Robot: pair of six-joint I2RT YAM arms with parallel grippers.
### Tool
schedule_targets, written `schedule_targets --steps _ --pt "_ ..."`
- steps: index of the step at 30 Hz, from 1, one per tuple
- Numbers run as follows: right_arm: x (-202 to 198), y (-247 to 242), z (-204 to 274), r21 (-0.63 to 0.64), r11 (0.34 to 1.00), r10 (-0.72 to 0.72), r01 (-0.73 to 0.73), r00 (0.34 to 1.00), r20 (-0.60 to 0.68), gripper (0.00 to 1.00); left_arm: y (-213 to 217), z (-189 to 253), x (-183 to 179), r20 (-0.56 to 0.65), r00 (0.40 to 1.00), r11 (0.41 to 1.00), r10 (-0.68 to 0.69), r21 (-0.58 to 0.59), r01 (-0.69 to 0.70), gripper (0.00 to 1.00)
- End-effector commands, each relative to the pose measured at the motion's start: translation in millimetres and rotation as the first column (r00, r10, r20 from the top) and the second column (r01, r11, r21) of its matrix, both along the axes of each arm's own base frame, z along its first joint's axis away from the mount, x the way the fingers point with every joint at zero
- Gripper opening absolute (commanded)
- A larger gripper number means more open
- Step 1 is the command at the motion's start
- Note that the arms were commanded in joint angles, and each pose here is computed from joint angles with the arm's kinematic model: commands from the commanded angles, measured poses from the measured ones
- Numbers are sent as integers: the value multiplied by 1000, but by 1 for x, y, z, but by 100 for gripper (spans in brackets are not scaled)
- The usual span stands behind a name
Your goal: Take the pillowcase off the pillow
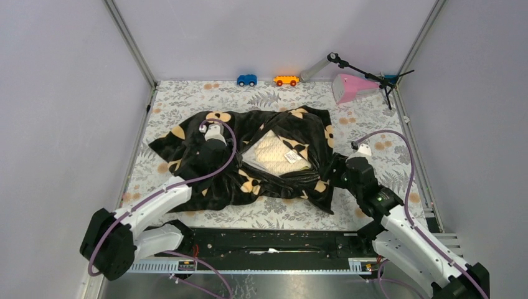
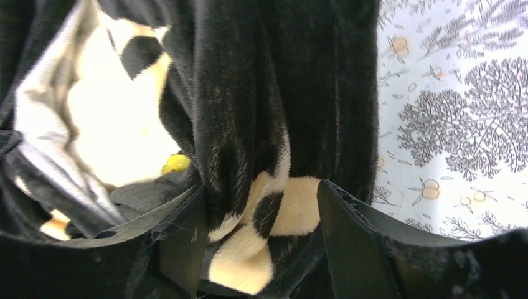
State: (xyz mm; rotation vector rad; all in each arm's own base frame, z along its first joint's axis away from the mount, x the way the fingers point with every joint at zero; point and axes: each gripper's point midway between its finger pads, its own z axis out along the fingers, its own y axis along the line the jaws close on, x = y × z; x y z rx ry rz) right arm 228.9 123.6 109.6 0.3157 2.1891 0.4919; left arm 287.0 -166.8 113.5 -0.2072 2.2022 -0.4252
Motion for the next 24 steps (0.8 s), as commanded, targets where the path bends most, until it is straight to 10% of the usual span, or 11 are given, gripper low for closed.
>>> schedule_targets --steps 1,11,17,24 --pt "9 4 45 13 999 46 -48 990 137 71 -9 39 -7 140 987 996 -81 -34 87 51" --pt "39 57 93 14 966 257 -259 961 102 89 -99 116 -35 312 874 914 -372 -42 404 56" --pt "52 44 35 -93 980 170 -177 983 -72 89 -141 129 -33 312 817 856 -484 -22 516 56" --pt "32 8 -9 -153 987 28 -43 995 -99 54 -200 80 -33 187 744 756 -641 -15 655 44"
